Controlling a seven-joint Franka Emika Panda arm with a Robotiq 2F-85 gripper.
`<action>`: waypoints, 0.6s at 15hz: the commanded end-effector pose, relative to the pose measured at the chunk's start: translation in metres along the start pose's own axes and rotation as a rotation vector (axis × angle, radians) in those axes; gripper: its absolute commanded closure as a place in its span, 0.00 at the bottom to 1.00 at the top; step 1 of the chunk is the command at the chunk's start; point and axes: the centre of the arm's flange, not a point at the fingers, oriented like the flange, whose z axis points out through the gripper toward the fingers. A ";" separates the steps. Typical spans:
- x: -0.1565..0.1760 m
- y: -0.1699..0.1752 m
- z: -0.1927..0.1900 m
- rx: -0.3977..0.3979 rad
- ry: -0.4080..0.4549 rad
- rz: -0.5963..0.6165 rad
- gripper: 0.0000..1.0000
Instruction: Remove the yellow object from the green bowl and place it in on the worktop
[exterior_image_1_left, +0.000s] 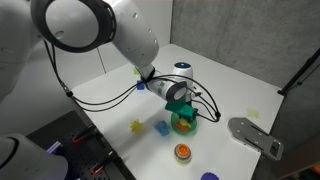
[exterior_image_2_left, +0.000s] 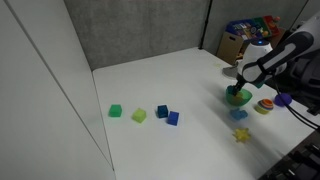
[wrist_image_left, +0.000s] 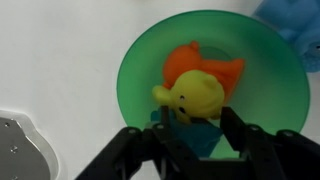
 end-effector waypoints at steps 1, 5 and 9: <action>-0.005 0.005 -0.008 -0.015 0.015 -0.015 0.75; -0.011 0.005 -0.020 -0.005 0.018 -0.017 0.93; -0.020 0.005 -0.040 0.001 0.025 -0.018 0.98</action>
